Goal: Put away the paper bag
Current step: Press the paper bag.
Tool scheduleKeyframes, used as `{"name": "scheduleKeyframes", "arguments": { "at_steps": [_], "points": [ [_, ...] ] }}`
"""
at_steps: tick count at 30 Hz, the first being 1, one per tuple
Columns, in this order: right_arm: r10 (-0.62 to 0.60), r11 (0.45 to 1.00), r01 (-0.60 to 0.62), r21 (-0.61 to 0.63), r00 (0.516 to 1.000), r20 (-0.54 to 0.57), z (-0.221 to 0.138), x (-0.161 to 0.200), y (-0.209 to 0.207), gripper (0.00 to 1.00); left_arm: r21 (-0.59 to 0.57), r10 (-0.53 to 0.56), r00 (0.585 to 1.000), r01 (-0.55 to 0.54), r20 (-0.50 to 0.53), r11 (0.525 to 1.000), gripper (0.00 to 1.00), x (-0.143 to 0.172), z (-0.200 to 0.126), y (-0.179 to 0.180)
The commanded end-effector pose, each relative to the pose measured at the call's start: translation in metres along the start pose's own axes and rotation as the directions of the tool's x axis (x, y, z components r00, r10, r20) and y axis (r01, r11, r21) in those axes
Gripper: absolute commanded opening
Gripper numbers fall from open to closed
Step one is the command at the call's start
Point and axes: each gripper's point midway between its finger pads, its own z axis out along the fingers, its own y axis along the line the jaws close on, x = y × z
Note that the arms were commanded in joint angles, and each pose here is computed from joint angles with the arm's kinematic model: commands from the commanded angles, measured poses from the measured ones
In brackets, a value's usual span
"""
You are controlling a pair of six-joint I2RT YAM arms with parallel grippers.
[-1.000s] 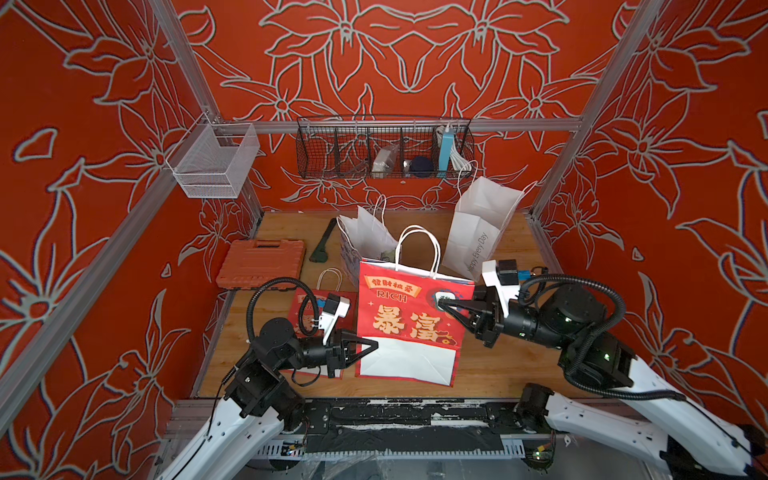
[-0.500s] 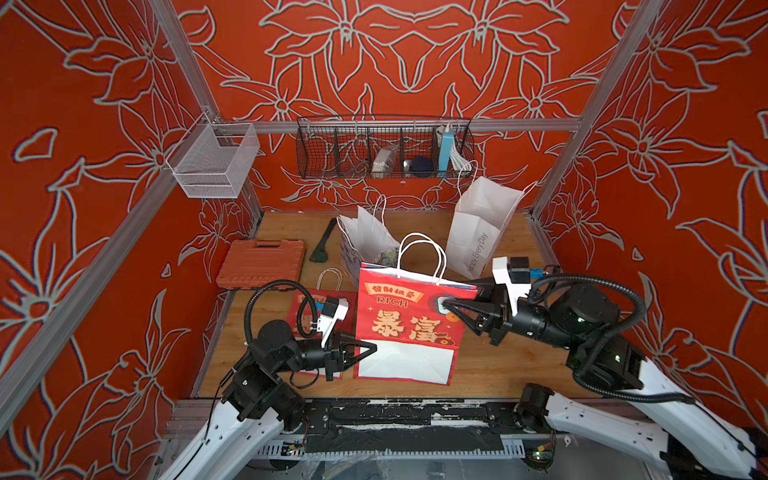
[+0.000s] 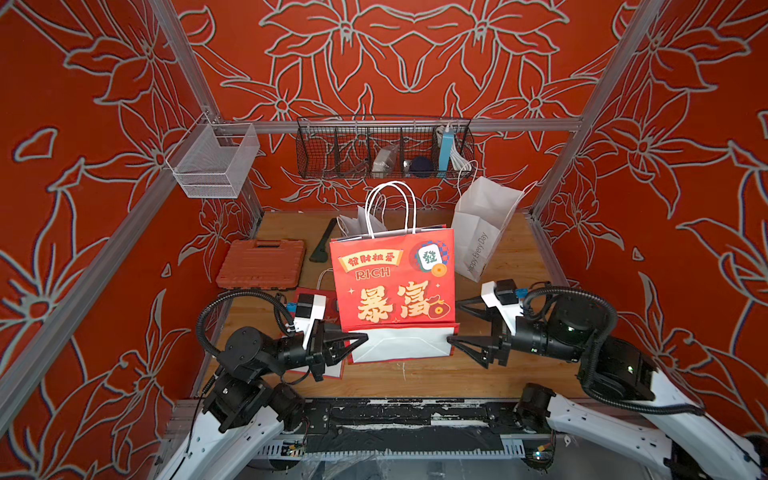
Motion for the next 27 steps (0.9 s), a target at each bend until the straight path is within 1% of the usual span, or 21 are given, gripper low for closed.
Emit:
{"name": "scheduleKeyframes", "arguments": {
  "at_steps": [1,4,5,6,9,13,15,17,18,20,21,22,24,25,26,27],
  "points": [
    [0.05,0.994,-0.049,-0.094,0.999,0.006,0.009,0.001,0.011,0.84,0.022,0.054,0.998,-0.054,0.018,0.998,0.0,-0.008,0.002,-0.005],
    [0.056,0.991,-0.046,-0.126,0.996,0.071,0.017,-0.015,0.013,0.79,0.03,0.033,0.999,-0.033,0.012,0.999,0.0,-0.004,0.003,-0.003],
    [0.055,0.99,-0.044,-0.133,0.995,0.085,0.02,-0.019,0.014,0.76,0.035,0.025,1.0,-0.025,0.013,0.999,0.0,-0.003,0.003,-0.003],
    [0.055,0.99,-0.04,-0.138,0.993,0.106,0.022,-0.025,0.014,0.7,0.036,0.013,1.0,-0.013,0.013,0.999,0.0,-0.002,0.004,-0.002],
    [0.065,0.987,-0.041,-0.155,0.986,0.155,0.028,-0.038,0.014,0.49,0.032,-0.008,1.0,0.008,0.005,0.999,0.0,0.003,0.004,0.001],
    [0.081,0.984,-0.047,-0.17,0.977,0.196,0.031,-0.049,0.014,0.13,0.02,-0.029,0.999,0.03,-0.02,0.999,0.0,0.01,0.004,0.004],
    [0.086,0.984,-0.05,-0.171,0.975,0.205,0.03,-0.051,0.014,0.0,0.013,-0.037,0.999,0.037,-0.026,0.999,0.0,0.011,0.004,0.006],
    [0.086,0.984,-0.051,-0.169,0.975,0.207,0.028,-0.05,0.014,0.0,0.006,-0.044,0.999,0.044,-0.024,0.999,0.0,0.011,0.004,0.007],
    [0.086,0.985,-0.052,-0.166,0.975,0.203,0.028,-0.048,0.014,0.0,-0.004,-0.054,0.998,0.054,-0.017,0.999,0.08,0.01,0.005,0.009],
    [0.087,0.985,-0.056,-0.162,0.978,0.191,0.026,-0.044,0.014,0.0,-0.019,-0.061,0.998,0.061,0.009,0.998,0.28,0.004,0.005,0.011],
    [0.091,0.985,-0.061,-0.161,0.979,0.181,0.026,-0.04,0.014,0.0,-0.02,-0.063,0.998,0.063,0.026,0.998,0.35,0.0,0.005,0.011],
    [0.094,0.984,-0.066,-0.163,0.98,0.174,0.026,-0.038,0.014,0.0,-0.02,-0.062,0.997,0.063,0.045,0.998,0.38,-0.005,0.005,0.011],
    [0.106,0.981,-0.079,-0.175,0.983,0.15,0.026,-0.031,0.015,0.0,-0.011,-0.058,0.995,0.059,0.086,0.998,0.37,-0.017,0.005,0.007],
    [0.111,0.98,-0.084,-0.182,0.984,0.141,0.026,-0.028,0.017,0.0,-0.009,-0.056,0.993,0.057,0.101,0.998,0.33,-0.021,0.005,0.006],
    [0.114,0.978,-0.088,-0.186,0.985,0.133,0.025,-0.025,0.017,0.0,-0.007,-0.051,0.991,0.052,0.12,0.999,0.27,-0.027,0.004,0.005],
    [0.117,0.977,-0.092,-0.19,0.985,0.126,0.025,-0.023,0.018,0.0,-0.007,-0.048,0.99,0.05,0.133,0.999,0.17,-0.032,0.004,0.004]
  ]
}}
